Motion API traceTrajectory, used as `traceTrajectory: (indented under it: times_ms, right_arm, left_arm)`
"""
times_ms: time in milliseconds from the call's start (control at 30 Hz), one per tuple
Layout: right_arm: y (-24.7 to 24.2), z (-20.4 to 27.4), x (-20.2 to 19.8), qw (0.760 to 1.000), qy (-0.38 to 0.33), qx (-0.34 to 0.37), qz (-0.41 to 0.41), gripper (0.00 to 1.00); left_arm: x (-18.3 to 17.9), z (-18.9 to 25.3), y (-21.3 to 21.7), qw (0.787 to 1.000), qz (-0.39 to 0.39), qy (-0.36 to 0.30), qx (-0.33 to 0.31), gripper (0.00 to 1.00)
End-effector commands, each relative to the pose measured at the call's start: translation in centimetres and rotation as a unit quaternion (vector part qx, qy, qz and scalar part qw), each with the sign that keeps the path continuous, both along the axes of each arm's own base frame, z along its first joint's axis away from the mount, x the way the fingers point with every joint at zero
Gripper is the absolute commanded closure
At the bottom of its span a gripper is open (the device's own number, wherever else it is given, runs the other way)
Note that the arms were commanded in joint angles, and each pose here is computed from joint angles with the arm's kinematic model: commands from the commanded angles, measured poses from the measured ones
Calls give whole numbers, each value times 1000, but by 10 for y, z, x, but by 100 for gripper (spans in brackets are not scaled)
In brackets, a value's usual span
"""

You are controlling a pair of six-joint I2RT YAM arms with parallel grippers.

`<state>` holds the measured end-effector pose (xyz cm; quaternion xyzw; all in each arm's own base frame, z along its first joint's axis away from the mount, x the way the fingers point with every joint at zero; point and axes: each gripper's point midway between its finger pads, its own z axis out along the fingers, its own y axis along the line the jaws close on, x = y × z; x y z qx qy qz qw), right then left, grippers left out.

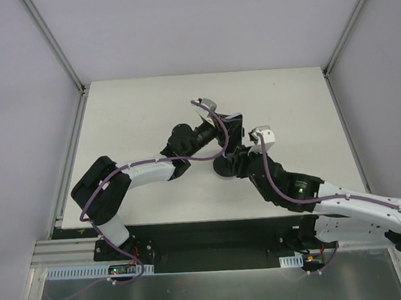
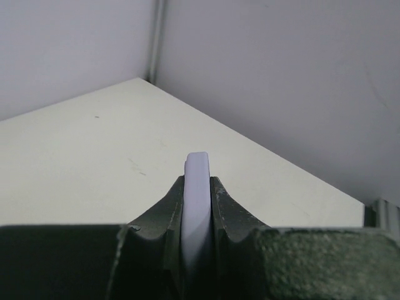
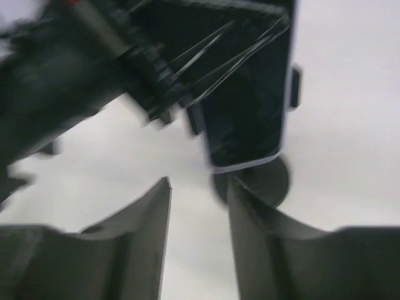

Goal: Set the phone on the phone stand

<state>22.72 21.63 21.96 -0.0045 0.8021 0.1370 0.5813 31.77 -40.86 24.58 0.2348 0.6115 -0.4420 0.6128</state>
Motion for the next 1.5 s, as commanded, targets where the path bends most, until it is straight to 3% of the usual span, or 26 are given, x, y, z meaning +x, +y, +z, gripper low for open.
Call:
traceTrajectory:
  times_ms: [0,33,200,233,267,333,400,433,567,600,667,700,767,933,1067,1200,1333,1467]
  right_arm:
    - [45,45,-42,982,-16,84,171,47]
    - [39,39,-45,981,-14,78,177,34]
    - [5,21,-44,982,-21,-19,188,11]
    - [15,14,-51,971,3,-18,239,9]
    - [1,13,-31,975,23,-9,222,9]
    - [5,-4,-30,960,89,18,266,10]
    - [-4,-8,-8,959,98,36,264,10]
    - [2,-6,-11,946,89,37,309,9]
    - [0,-1,14,933,49,61,351,9]
    - [4,12,23,929,9,73,363,9]
    - [7,2,31,919,18,94,381,14]
    - [15,9,40,912,-21,95,398,14]
    - [24,3,37,892,-40,101,438,17]
    - [43,-3,52,870,-65,92,480,20]
    - [60,7,59,863,-96,82,489,20]
    - [76,-3,60,853,-82,72,511,21]
    - [85,-6,56,848,-81,71,518,33]
    - [89,-17,48,848,-75,72,520,36]
  left_arm:
    - [56,-39,49,993,106,-13,58,100]
    - [55,-37,49,993,102,-17,57,100]
    - [38,-36,47,997,48,-8,53,100]
    - [31,-34,45,998,27,-7,51,100]
    - [27,-36,46,998,18,-1,52,100]
    - [20,-26,48,999,5,-3,42,100]
    - [8,-19,47,999,-31,-4,37,100]
    - [5,-17,47,999,-44,5,32,100]
    - [-10,0,50,994,-107,12,19,100]
    - [-21,1,49,990,-140,14,22,100]
    - [-25,3,50,987,-160,15,24,100]
    - [-32,2,52,982,-187,16,28,100]
    - [-37,3,54,976,-215,21,25,100]
    - [-51,5,57,961,-276,13,23,100]
    - [-59,10,54,947,-321,15,16,100]
    - [-59,10,55,942,-334,22,5,100]
    - [-59,10,55,942,-336,21,7,100]
    - [-59,9,56,942,-334,21,9,100]
